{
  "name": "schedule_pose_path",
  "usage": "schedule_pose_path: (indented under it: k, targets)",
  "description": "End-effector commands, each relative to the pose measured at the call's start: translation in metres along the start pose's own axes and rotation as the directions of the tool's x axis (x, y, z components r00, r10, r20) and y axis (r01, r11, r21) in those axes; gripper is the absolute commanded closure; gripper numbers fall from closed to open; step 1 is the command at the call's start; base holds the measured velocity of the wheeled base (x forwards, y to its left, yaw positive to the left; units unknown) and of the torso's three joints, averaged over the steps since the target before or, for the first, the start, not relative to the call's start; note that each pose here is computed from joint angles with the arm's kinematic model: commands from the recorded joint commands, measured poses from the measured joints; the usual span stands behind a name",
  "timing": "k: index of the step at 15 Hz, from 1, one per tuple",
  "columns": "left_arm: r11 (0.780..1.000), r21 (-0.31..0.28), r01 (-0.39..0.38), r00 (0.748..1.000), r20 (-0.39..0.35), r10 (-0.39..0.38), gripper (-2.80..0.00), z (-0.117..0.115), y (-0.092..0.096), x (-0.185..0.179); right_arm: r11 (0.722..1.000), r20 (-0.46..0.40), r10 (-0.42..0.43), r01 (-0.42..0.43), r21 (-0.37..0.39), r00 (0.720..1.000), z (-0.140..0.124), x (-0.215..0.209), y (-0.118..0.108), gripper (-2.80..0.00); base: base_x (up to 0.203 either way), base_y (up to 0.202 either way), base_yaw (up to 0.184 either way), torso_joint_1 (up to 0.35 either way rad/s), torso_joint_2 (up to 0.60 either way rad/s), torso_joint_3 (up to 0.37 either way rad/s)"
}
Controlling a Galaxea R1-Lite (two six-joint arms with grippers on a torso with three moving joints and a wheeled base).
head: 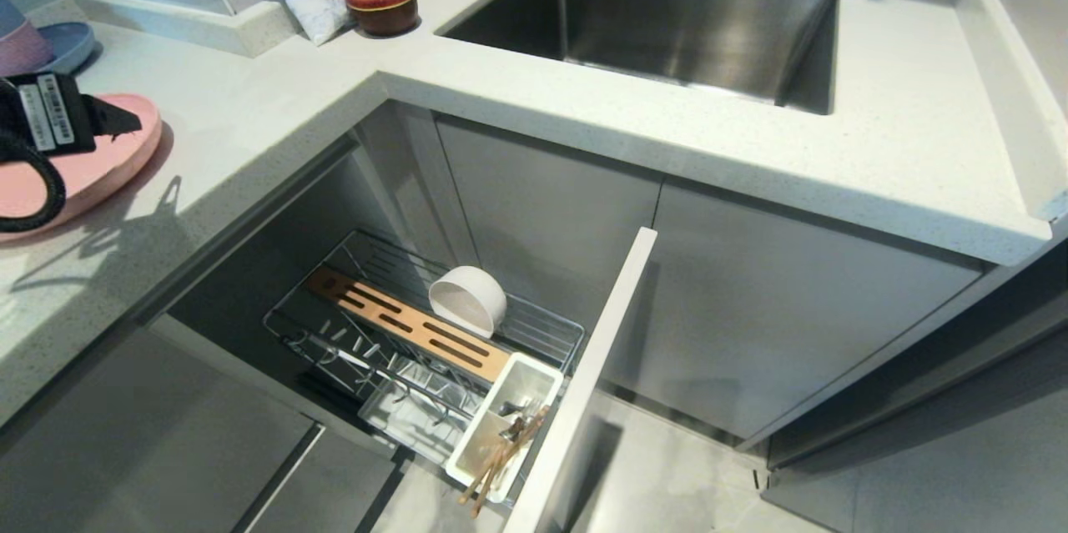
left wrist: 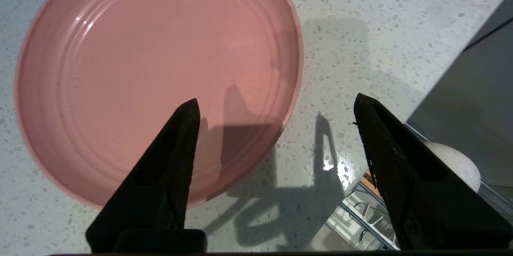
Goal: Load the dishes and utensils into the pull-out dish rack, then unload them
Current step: Pick up the plate and place it in the cupboard
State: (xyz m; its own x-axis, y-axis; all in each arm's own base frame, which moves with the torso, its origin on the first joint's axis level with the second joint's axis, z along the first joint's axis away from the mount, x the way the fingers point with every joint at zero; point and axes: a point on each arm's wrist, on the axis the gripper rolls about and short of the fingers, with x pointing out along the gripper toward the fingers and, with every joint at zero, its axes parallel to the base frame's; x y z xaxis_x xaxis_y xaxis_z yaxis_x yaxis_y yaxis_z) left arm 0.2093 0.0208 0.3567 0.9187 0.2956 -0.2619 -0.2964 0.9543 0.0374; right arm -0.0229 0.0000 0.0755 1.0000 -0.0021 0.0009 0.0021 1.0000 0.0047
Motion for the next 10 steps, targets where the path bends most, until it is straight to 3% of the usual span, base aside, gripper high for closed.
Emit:
schedule_pose_path:
  k: [1,6,10]
  targets:
    - [1.000,-0.025,-0.019,0.999,-0.039,0.018,-2.80,-0.002,-0.005,0.022,1.000,0.002,0.000,0.000,0.000,1.000,-0.001,0.000,0.000,0.00,0.000,0.000,0.000,0.000,0.00,0.000]
    - [0.990,-0.116,-0.079,0.997,-0.023,0.076,-2.80,0.000,-0.009,0.047,1.000,0.002,-0.001,0.001,0.000,1.000,-0.001,0.000,0.000,0.00,0.000,0.000,0.000,0.000,0.00,0.000]
    - [0.986,-0.127,-0.109,0.994,-0.039,0.105,-2.80,-0.003,-0.012,0.063,1.000,0.002,0.000,0.000,0.000,1.000,-0.001,0.000,0.000,0.00,0.000,0.000,0.000,0.000,0.00,0.000]
